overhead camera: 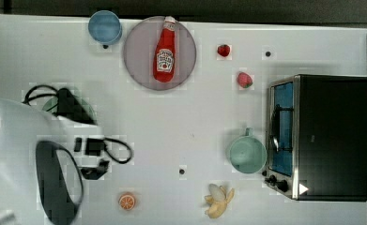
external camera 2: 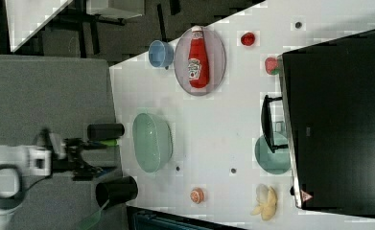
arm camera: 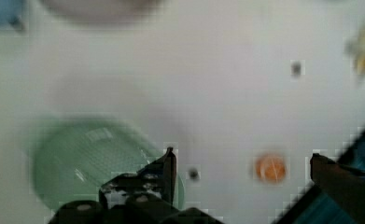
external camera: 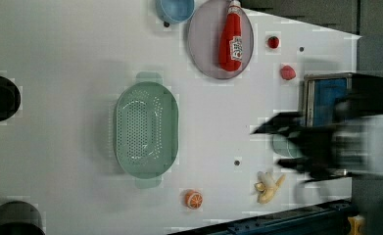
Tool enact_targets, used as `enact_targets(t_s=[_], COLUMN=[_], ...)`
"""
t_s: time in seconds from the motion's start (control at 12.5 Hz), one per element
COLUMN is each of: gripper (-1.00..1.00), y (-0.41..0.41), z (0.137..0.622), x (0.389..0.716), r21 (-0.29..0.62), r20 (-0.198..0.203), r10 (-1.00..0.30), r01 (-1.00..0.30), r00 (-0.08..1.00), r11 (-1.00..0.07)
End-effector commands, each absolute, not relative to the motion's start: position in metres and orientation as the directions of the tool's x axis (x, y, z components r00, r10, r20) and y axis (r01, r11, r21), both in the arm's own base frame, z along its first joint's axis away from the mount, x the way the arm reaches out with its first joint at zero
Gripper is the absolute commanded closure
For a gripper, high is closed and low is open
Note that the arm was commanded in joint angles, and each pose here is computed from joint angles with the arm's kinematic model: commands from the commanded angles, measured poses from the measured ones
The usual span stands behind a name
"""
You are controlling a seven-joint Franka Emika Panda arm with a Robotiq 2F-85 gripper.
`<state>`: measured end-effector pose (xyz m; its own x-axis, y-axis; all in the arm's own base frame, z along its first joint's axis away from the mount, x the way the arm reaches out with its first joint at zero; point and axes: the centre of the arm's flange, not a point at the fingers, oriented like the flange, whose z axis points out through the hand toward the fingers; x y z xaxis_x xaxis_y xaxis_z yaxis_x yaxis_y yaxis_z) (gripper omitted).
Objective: Drag strainer left to right.
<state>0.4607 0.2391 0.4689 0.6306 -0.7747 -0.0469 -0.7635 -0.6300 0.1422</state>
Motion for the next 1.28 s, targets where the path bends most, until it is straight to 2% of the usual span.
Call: enact_targets(t_s=[0.08, 0.4, 0.8, 0.96, 1.28], gripper=[-1.00, -1.00, -1.00, -1.00, -1.00], y=[0.285, 0.310, 0.311, 0.305, 0.297], z=[0.442, 0.335, 0.237, 0.208, 0.165], x=[0.454, 0.458, 0.461, 0.461, 0.466], r21=[0.102, 0.129, 0.039, 0.042, 0.024], r20=[-0.009, -0.077, -0.209, -0.229, -0.240], r10=[-0.912, -0.974, -0.970, -0.968, -0.969], r01=[-0.907, -0.966, -0.990, -0.993, -0.997], r00=[0.411, 0.215, 0.125, 0.098, 0.063], r11=[-0.409, -0.223, -0.136, -0.110, -0.071])
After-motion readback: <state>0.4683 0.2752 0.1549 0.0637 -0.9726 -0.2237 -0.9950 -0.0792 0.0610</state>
